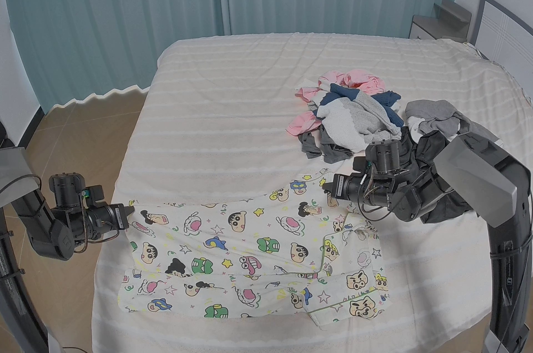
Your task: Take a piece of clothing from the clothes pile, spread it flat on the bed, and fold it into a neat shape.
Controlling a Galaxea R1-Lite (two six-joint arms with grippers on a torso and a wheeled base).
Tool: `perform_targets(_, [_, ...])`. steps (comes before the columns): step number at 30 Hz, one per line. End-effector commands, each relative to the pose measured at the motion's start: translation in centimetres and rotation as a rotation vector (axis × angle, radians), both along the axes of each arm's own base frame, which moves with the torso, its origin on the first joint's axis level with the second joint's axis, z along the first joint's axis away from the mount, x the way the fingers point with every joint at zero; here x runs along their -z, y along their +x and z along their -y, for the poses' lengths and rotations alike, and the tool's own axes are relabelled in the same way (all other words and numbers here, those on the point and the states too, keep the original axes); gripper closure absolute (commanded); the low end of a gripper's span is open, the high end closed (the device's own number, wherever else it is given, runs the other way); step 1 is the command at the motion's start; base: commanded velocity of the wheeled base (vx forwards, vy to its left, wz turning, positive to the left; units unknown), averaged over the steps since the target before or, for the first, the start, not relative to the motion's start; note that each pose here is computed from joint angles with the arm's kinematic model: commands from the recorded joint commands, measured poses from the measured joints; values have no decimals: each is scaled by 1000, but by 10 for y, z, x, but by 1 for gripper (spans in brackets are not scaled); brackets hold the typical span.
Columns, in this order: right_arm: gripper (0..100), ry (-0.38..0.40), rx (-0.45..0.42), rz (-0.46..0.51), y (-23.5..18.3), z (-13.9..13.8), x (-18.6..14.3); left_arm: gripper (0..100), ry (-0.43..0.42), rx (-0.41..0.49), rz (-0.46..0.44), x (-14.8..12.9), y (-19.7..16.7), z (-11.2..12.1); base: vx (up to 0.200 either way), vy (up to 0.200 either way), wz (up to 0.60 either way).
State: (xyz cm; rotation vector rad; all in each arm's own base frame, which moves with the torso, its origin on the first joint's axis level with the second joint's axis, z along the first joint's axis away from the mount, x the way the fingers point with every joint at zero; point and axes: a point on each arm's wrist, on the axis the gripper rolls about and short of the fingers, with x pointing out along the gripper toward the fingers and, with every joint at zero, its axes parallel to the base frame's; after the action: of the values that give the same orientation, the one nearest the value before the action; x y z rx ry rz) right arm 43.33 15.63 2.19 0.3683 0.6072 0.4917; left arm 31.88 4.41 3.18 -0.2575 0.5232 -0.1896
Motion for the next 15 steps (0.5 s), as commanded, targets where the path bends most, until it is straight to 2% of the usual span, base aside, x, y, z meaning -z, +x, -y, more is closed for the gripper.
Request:
perform_targets(1, [100, 17, -19, 8, -26, 13, -33, 100, 17, 8, 31, -12, -6, 1, 0, 0, 0])
perform_targets(5, [100, 26, -64, -41, -58, 24, -40, 100, 39, 41, 32, -15, -23, 5, 0, 0, 0])
perform_targets(8, [100, 30, -91, -30, -75, 31, -39, 100, 32, 77, 39, -17, -28, 6, 0, 0, 0])
perform_targets(15, [100, -10, -117, -32, -106, 40, -24, 100, 47, 89, 25, -14, -34, 6, 0, 0, 0])
